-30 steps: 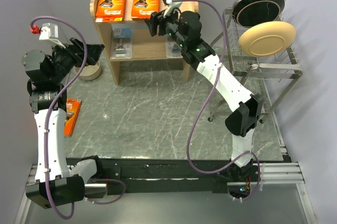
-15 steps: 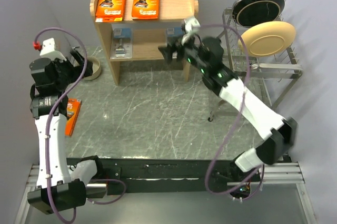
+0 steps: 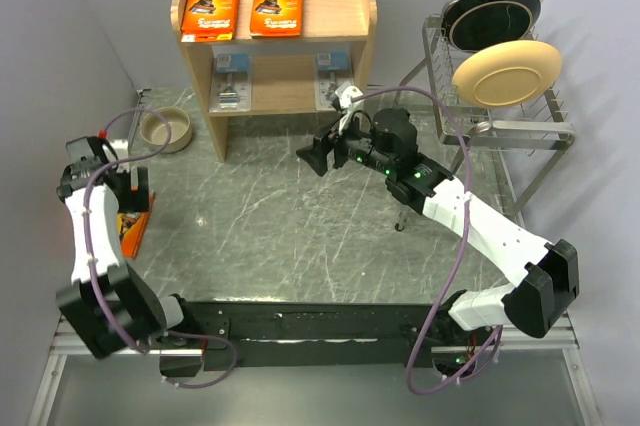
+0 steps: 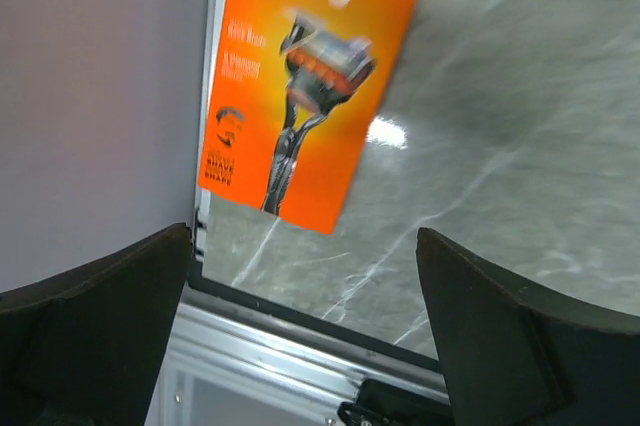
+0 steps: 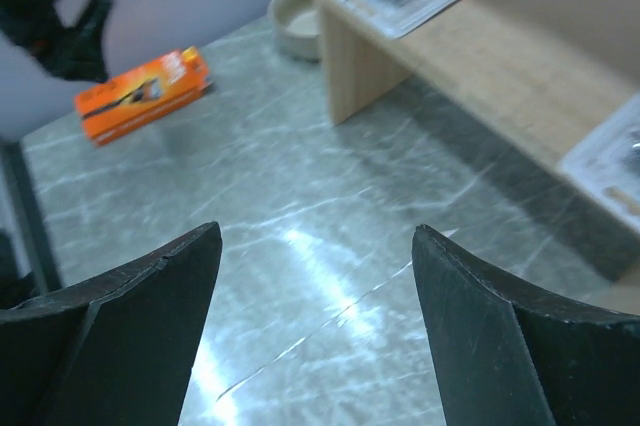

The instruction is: Place and organize the shaving razors onto the shelf

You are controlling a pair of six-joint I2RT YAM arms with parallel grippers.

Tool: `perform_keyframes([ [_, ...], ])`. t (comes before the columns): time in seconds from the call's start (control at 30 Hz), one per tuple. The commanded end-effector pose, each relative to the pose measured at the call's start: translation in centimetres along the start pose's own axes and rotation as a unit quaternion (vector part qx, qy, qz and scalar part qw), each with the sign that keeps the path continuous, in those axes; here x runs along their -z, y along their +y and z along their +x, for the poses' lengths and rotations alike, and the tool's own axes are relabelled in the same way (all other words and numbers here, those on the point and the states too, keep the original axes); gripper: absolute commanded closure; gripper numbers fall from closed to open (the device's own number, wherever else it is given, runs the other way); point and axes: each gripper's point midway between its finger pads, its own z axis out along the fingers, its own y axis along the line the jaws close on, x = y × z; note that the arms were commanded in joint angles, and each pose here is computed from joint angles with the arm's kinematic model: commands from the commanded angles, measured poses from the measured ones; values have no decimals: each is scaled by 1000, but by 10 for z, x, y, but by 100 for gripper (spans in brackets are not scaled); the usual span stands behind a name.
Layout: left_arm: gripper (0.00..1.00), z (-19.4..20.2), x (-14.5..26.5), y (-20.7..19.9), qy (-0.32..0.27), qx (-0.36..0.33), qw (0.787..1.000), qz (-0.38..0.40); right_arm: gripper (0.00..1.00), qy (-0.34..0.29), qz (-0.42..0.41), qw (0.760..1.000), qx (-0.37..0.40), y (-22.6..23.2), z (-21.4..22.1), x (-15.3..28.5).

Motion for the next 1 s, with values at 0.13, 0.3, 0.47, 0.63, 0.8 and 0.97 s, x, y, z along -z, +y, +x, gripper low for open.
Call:
perform_keyframes([
  [0.13,1,13,-51,18,33,19,999,-10,16,38,-70,997,11,41,-4,0],
  [0.3,1,25,-81,11,74,1,997,14,16,76,-60,995,10,42,9,-6],
  [0.47,19,35,-101,-9,115,-19,990,84,17,83,-45,995,19,39,5,-6],
  [0.63,41,41,-123,-27,142,-39,979,137,17,89,-25,995,37,36,9,-7],
  [0.8,51,54,-129,-49,163,-146,962,161,18,111,-22,992,57,33,18,-4],
  [0.97,58,80,-126,-85,188,-237,936,177,18,120,-21,990,67,31,23,-6],
])
